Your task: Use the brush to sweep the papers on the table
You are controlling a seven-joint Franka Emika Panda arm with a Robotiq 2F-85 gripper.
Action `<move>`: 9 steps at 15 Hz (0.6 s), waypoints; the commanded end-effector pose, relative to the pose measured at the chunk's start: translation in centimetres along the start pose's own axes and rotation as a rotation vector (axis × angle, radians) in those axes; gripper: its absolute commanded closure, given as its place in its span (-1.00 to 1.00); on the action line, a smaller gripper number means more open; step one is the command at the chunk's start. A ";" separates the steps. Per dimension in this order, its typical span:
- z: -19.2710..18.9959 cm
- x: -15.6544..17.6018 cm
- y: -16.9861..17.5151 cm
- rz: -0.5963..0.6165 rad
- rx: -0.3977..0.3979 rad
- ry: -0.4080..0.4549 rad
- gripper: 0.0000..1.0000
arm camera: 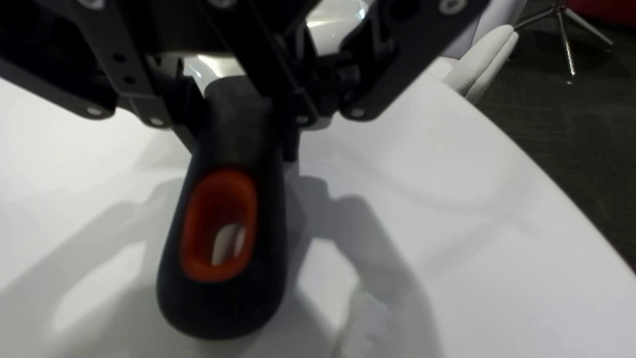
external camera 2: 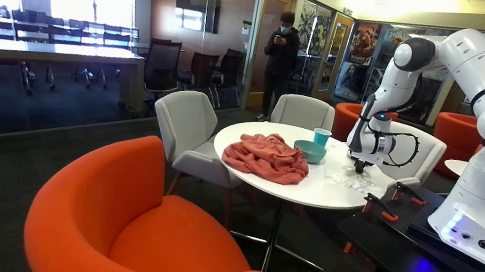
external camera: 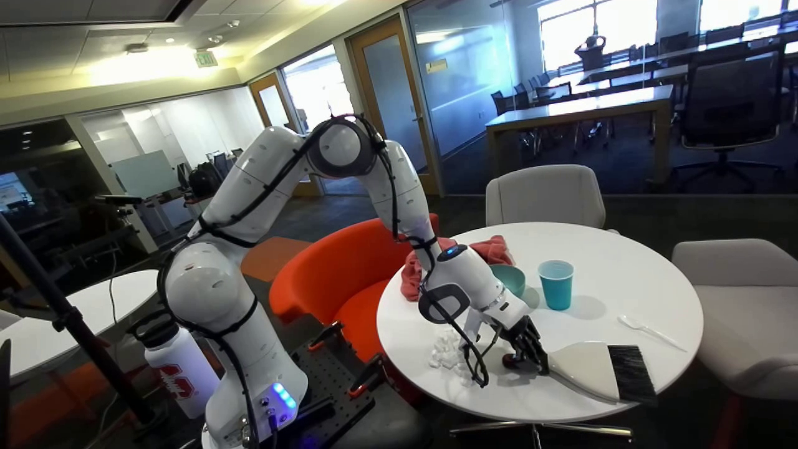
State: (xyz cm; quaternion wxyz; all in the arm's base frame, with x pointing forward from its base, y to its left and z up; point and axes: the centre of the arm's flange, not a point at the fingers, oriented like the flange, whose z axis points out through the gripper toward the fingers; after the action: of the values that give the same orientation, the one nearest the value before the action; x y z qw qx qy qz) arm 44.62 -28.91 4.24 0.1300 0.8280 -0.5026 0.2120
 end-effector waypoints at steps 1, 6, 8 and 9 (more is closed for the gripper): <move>-0.6 -0.9 0.4 -0.026 0.017 0.000 0.73; -3.6 -0.4 0.5 -0.033 0.038 -0.031 0.73; -5.0 -0.2 0.7 -0.033 0.047 -0.054 0.73; -5.6 -0.1 0.8 -0.026 0.045 -0.056 0.73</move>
State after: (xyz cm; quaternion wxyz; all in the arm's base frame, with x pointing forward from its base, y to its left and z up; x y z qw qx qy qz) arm 44.20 -27.39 5.39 0.1166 0.8388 -0.4905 0.2054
